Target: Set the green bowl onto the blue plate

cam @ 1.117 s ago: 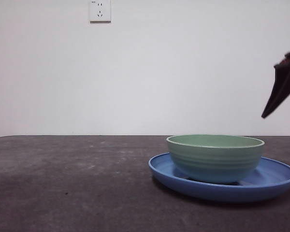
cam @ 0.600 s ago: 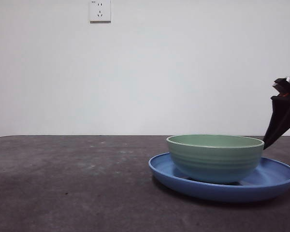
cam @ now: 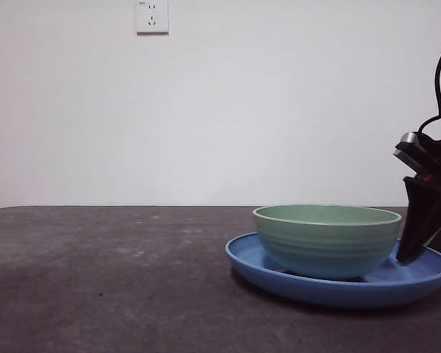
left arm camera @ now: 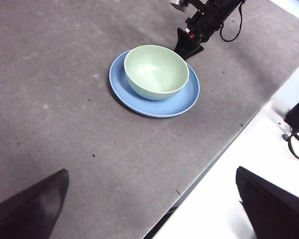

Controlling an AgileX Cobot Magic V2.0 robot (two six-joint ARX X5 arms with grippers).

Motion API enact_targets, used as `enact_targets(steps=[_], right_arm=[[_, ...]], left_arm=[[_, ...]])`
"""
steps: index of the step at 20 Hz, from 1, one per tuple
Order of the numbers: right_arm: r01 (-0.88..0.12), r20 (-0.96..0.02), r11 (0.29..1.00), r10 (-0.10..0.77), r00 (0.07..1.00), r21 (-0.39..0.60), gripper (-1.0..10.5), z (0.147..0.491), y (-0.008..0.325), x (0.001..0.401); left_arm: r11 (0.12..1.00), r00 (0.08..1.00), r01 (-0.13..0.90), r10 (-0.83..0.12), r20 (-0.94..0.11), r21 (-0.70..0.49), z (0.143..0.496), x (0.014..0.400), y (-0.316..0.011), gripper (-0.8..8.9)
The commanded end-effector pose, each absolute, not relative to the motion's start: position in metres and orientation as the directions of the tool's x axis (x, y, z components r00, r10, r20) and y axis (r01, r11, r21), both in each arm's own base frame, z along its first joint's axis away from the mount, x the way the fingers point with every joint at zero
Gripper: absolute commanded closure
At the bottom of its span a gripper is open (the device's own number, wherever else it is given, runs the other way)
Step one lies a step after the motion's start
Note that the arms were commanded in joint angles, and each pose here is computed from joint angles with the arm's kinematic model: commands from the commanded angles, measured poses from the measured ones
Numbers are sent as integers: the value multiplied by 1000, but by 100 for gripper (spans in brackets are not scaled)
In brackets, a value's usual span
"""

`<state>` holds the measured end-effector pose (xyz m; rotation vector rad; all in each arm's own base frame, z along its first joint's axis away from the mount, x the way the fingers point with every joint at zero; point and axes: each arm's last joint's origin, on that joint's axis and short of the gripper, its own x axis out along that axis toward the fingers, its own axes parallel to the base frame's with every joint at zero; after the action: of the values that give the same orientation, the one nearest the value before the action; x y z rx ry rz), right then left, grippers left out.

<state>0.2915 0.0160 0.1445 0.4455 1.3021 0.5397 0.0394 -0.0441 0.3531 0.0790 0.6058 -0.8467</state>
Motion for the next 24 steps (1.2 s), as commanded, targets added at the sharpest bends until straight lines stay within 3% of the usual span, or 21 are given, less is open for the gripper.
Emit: enact_targets(steps=[1, 12, 24], right_arm=[[-129, -782, 797, 604, 152, 590, 934, 138, 19, 294], [-145, -808, 820, 571, 144, 553, 936, 164, 27, 308], [-295, -774, 762, 625, 100, 577, 936, 184, 112, 310]], left_arm=[[665, 515, 728, -690, -509, -164, 359, 39, -44, 251], [665, 515, 728, -690, -509, -164, 359, 39, -44, 251], [665, 515, 728, -689, -510, -164, 359, 39, -44, 251]])
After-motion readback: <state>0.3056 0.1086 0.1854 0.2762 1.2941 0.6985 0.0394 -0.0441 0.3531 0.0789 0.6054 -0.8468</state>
